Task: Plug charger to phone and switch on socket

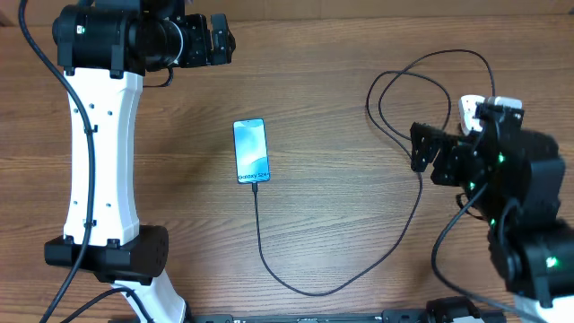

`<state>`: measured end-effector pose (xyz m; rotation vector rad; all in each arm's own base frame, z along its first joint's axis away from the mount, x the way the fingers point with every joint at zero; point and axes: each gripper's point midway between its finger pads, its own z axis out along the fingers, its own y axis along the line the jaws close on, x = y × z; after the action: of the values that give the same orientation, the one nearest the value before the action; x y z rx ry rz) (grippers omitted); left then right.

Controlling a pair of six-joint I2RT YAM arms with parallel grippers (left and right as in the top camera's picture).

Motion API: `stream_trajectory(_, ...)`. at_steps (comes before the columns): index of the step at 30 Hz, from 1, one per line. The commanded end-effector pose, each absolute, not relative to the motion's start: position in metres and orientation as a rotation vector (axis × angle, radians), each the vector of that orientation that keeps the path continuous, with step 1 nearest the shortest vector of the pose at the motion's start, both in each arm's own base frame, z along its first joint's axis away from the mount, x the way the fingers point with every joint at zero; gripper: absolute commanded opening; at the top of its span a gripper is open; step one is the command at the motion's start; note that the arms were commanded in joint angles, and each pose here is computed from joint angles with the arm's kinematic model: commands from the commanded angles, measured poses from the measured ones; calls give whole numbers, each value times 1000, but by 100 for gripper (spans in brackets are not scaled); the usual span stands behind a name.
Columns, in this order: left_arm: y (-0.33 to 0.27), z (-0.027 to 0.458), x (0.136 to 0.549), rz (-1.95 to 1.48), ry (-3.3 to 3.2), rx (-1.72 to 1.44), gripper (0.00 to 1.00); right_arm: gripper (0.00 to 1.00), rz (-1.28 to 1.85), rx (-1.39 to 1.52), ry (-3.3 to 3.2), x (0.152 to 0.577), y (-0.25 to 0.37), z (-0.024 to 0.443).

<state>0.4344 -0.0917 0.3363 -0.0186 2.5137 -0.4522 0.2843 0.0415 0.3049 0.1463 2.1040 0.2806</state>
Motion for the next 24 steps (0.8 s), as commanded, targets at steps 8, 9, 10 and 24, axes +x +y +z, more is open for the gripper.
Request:
stream_trajectory(8,-91,344,432,-444,2492,-5,100,100,346,51,1792,273,46,274)
stream_trajectory(9,-91,344,432,-444,2492,-5,100,100,353,45,1766,272,45,271)
stream_trajectory(10,-91,344,432,-444,2492,-5,100,100,361,39,1740,270,45,267)
stream_trajectory(24,-91,344,432,-444,2492,-5,100,100,343,48,1560,249,34,224)
